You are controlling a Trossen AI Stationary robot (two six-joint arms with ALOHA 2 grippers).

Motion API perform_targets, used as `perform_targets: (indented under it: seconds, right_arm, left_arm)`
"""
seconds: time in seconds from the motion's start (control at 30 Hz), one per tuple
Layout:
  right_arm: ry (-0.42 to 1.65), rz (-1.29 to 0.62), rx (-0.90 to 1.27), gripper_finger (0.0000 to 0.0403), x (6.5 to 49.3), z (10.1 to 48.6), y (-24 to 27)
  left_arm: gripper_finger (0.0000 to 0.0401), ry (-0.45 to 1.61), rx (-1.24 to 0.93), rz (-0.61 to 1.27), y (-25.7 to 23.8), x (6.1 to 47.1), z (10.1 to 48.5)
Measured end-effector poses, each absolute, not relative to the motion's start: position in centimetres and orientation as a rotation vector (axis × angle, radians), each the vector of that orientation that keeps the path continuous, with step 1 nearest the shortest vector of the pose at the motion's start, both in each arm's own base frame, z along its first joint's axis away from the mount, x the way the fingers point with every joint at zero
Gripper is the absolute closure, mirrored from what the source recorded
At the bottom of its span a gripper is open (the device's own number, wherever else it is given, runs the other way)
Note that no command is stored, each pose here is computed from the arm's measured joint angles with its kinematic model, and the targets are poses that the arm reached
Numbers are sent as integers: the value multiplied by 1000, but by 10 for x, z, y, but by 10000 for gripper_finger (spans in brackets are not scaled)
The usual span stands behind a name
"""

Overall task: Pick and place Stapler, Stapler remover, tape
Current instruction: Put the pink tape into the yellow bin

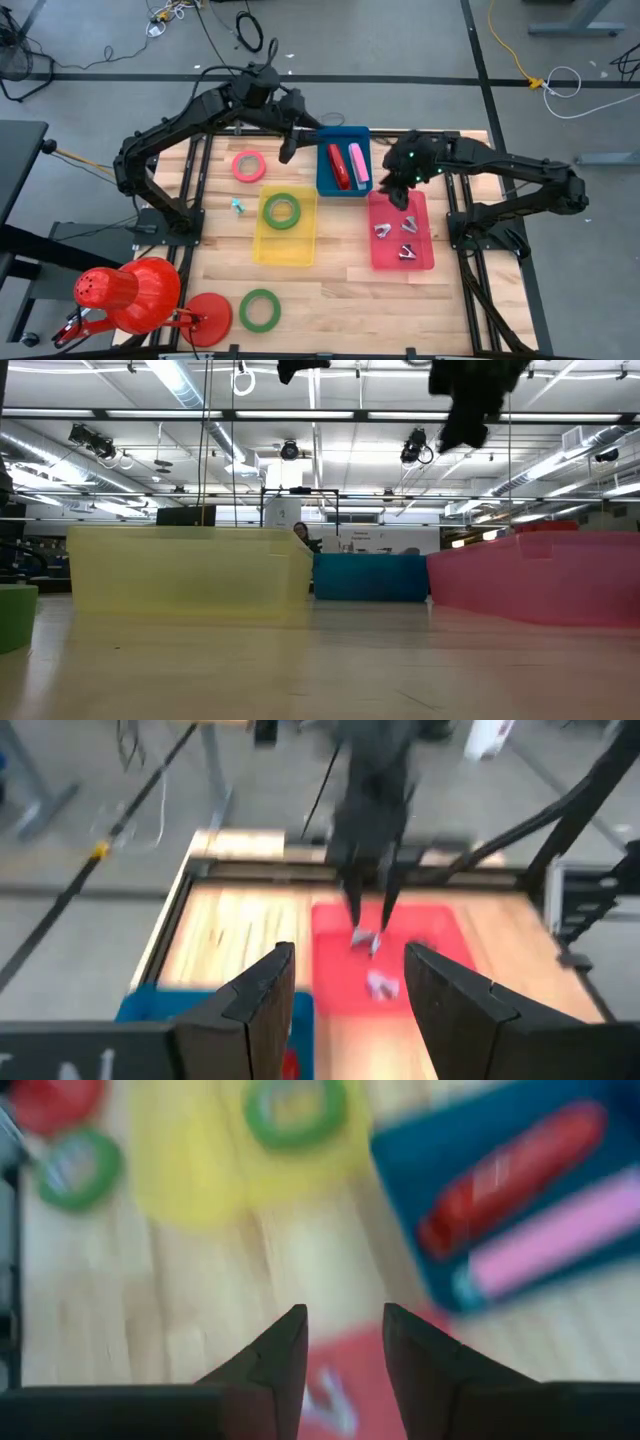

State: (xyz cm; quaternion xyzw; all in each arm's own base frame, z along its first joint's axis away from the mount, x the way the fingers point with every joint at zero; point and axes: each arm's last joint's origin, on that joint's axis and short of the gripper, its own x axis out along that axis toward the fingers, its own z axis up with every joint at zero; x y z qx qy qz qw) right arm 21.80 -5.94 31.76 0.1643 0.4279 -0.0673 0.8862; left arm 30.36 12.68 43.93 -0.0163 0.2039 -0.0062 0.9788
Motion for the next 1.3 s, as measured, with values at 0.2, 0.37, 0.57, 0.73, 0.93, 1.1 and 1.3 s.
perform_targets:
  seconds: [0.2,0.37,0.57,0.73,0.93,1.1,1.3]
  right_arm:
    - [628,-124,269,280,231,356,-63]
    - [458,-115,229,282,238,375,-65]
    - [397,-112,213,282,241,381,-66]
    - [397,-112,213,282,241,381,-66]
    - [399,-114,219,282,241,380,-66]
    - [399,-115,222,282,241,381,-66]
    - [399,-115,222,282,241,380,-66]
  left_arm:
    - [208,605,-61,146,129,296,424]
    - [208,745,-48,300,131,288,415]
    - [208,869,-68,339,133,282,403]
    - [208,958,-166,379,141,279,378]
    - [208,1069,-306,455,158,269,335]
    - [208,1094,-406,500,172,260,308]
    - [208,1086,-537,655,188,248,278]
